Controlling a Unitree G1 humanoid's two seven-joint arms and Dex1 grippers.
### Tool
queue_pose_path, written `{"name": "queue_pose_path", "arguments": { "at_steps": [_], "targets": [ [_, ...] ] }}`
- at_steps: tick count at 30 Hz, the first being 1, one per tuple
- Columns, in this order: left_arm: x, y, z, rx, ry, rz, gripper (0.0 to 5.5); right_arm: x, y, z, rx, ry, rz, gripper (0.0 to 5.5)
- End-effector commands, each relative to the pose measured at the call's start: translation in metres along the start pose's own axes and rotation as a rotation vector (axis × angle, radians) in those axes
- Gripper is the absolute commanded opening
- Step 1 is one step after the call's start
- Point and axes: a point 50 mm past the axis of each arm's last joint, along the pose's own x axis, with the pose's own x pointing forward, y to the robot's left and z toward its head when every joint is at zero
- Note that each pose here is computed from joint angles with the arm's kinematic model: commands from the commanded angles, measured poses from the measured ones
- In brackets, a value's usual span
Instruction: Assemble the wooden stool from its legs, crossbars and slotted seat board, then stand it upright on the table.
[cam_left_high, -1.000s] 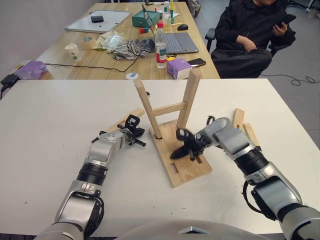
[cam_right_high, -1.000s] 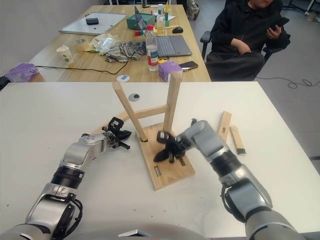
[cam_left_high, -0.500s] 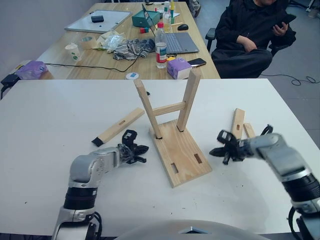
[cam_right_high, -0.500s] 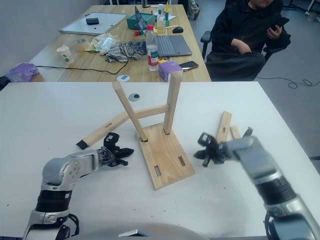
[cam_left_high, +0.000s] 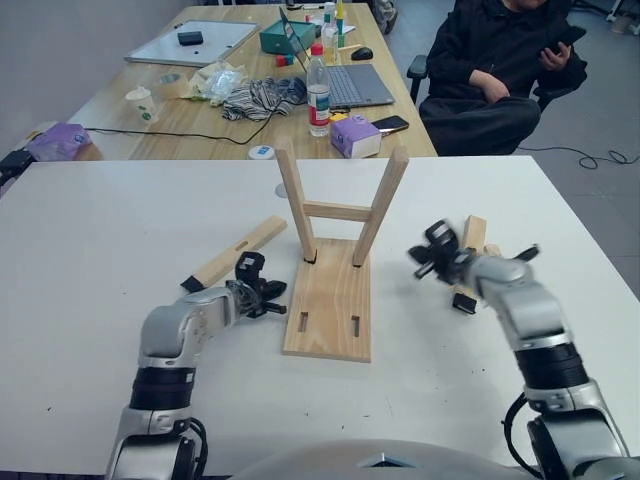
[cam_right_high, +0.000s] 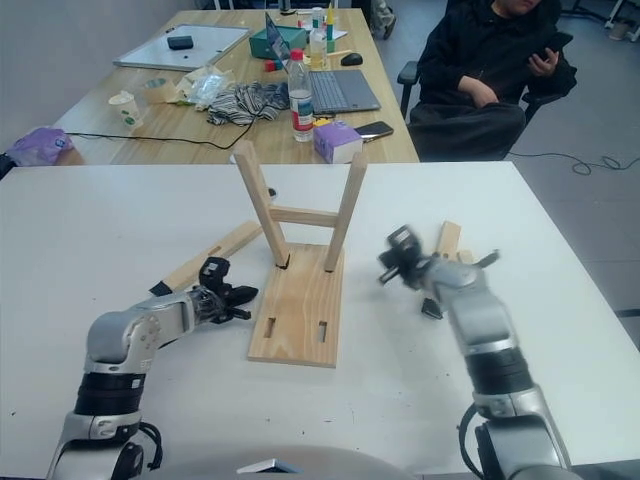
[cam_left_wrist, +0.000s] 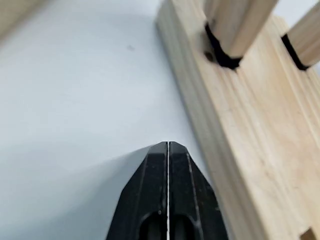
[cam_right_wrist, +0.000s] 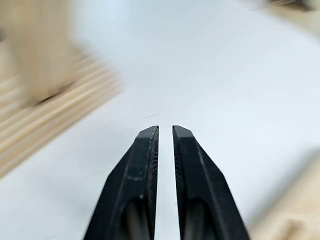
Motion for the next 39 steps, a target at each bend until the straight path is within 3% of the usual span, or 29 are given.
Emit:
{"name": "queue_pose_path", "arguments": {
  "at_steps": [1,4,9,15,20,23,28,31,33,36,39],
  "targets": [
    [-0.021,0.000,0.050,0.011,-0.355,0.081,0.00,-0.039,-0.054,0.003,0.085,0.013,-0.186,1.24],
    [-0.025,-0.007,0.049,0.005,-0.416,0.100,0.00,-0.055,-0.057,-0.017,0.119,0.070,-0.225,1.82],
    [-0.028,-0.004,0.052,0.001,-0.442,0.124,0.00,-0.059,-0.036,-0.051,0.179,0.155,-0.204,2.80],
    [-0.030,-0.005,0.058,0.056,-0.435,0.123,0.00,-0.066,-0.036,-0.081,0.172,0.230,-0.250,2.80],
    [-0.032,-0.010,0.067,0.077,-0.451,0.094,0.00,-0.068,-0.023,-0.130,0.236,0.376,-0.207,2.80],
    [-0.031,-0.010,0.070,0.084,-0.451,0.088,0.00,-0.070,-0.013,-0.151,0.295,0.422,-0.173,2.16],
    [-0.030,-0.009,0.071,0.079,-0.452,0.087,0.00,-0.067,-0.013,-0.155,0.319,0.394,-0.196,1.33],
    [-0.033,-0.008,0.079,0.076,-0.498,0.094,0.00,-0.064,-0.020,-0.149,0.320,0.328,-0.267,1.32],
    [-0.041,-0.011,0.093,0.045,-0.592,0.064,0.00,-0.059,-0.033,-0.126,0.305,0.158,-0.366,1.32],
    [-0.065,-0.024,0.131,-0.044,-0.820,-0.089,0.00,-0.045,-0.041,-0.041,0.179,-0.252,-0.375,1.32],
    [-0.084,-0.039,0.163,-0.106,-0.956,-0.258,0.00,-0.039,-0.021,0.051,0.011,-0.595,-0.266,1.32]
  ]
}}
